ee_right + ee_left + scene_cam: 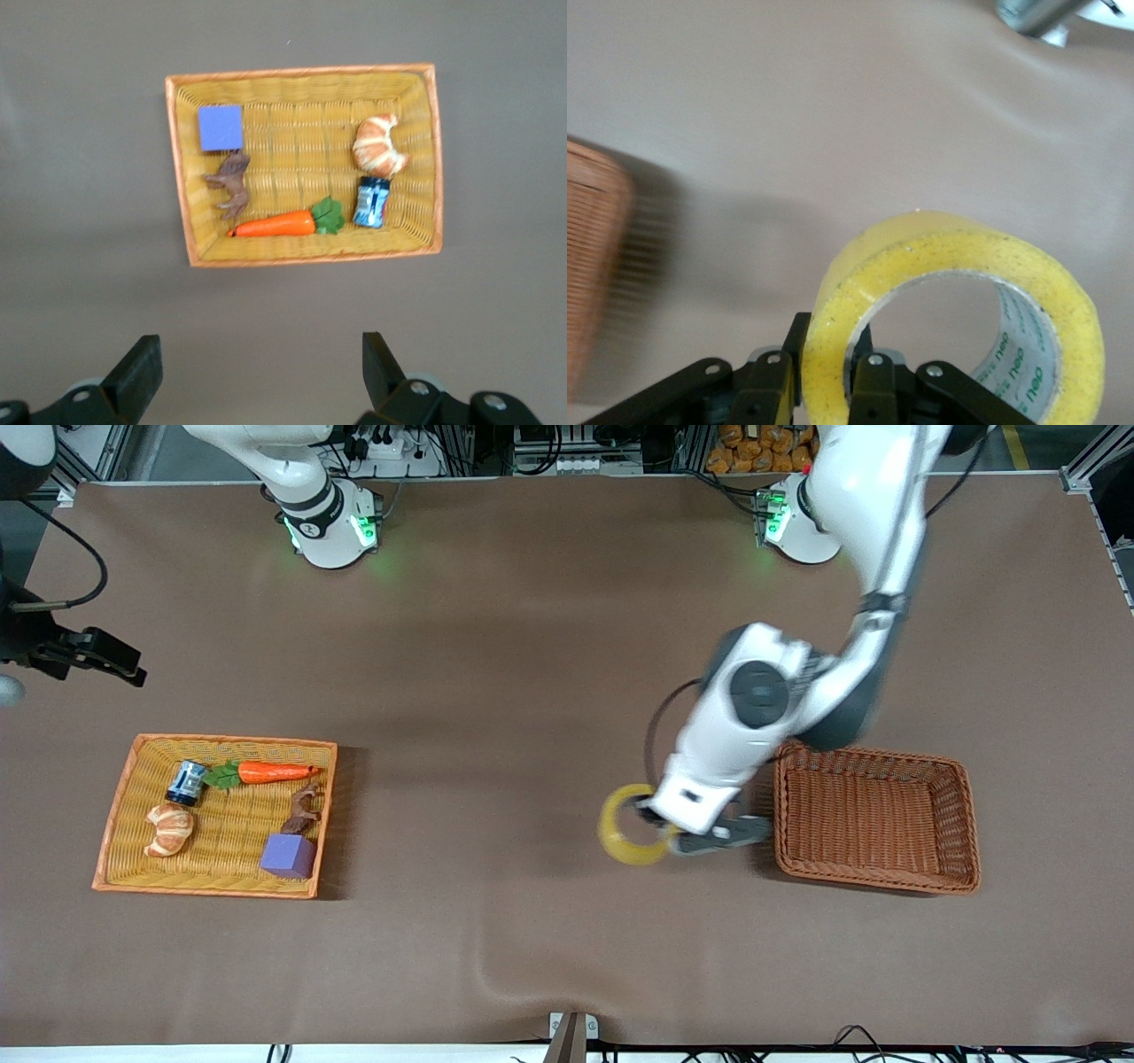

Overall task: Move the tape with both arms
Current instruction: 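Carry the tape with the left gripper and lower it into the basket, then open the left gripper and raise it away from the basket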

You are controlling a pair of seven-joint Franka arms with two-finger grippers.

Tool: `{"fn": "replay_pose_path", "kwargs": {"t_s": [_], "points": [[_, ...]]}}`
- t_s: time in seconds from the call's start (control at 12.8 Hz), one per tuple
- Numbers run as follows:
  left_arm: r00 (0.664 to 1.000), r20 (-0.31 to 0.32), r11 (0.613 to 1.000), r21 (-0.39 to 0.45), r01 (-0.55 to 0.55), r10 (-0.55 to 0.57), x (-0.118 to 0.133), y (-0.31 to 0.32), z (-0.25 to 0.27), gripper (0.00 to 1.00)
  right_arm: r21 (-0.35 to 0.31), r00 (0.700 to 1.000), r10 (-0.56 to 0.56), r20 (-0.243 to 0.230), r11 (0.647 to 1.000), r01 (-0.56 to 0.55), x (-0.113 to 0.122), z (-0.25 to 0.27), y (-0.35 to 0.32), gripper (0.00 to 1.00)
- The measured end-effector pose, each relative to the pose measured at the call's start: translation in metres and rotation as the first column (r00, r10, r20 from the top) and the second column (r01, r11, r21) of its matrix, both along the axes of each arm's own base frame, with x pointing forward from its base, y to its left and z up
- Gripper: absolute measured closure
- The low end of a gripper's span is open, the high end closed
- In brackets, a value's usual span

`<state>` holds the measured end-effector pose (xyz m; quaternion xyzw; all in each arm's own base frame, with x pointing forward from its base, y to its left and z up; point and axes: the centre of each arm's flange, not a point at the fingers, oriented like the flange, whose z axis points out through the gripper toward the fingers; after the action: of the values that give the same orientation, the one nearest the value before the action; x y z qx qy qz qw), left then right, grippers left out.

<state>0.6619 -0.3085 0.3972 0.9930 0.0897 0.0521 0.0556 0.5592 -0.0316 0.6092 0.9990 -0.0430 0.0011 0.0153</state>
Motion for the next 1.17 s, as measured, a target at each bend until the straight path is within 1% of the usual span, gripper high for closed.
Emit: {"fn": "replay_pose_path", "kwargs": {"t_s": [0.08, 0.23, 0.39, 0.55, 0.7, 0.86, 1.02, 1.17], "points": [[0.999, -0.029, 0.999, 0.026, 0.044, -0.044, 0.006, 0.036, 0.008, 0.78, 0.000, 1.000, 0.025, 0.004, 1.000, -0.025, 0.001, 0.000, -0.006, 0.00], [0.988, -0.089, 0.989, 0.057, 0.134, -0.128, 0.020, 0.105, -0.005, 0.78, -0.001, 0.998, 0.068, 0.005, 0.998, -0.068, 0.001, 0.000, -0.007, 0.00], [0.974, -0.156, 0.982, 0.061, 0.177, -0.166, 0.029, 0.183, -0.043, 0.78, 0.009, 0.997, 0.077, 0.010, 0.997, -0.077, 0.001, 0.002, -0.005, 0.00], [0.961, -0.216, 0.981, 0.050, 0.185, -0.171, 0.032, 0.254, -0.084, 0.78, 0.032, 0.997, 0.075, 0.026, 0.997, -0.076, 0.002, 0.008, -0.003, 0.00], [0.954, -0.242, 0.977, 0.073, 0.198, -0.175, 0.033, 0.291, -0.108, 0.78, 0.042, 0.997, 0.073, 0.033, 0.996, -0.075, 0.002, 0.011, -0.003, 0.00], [0.953, -0.249, 0.976, 0.088, 0.201, -0.174, 0.034, 0.299, -0.119, 0.73, 0.044, 0.997, 0.074, 0.031, 0.996, -0.076, 0.003, 0.010, -0.003, 0.00], [0.958, -0.226, 0.975, 0.093, 0.202, -0.177, 0.037, 0.297, -0.107, 0.52, 0.044, 0.997, 0.077, 0.032, 0.996, -0.078, 0.003, 0.010, -0.002, 0.00], [0.970, -0.164, 0.974, 0.106, 0.198, -0.180, 0.043, 0.295, -0.064, 0.30, 0.044, 0.996, 0.078, 0.033, 0.996, -0.080, 0.003, 0.011, -0.001, 0.00]]}}
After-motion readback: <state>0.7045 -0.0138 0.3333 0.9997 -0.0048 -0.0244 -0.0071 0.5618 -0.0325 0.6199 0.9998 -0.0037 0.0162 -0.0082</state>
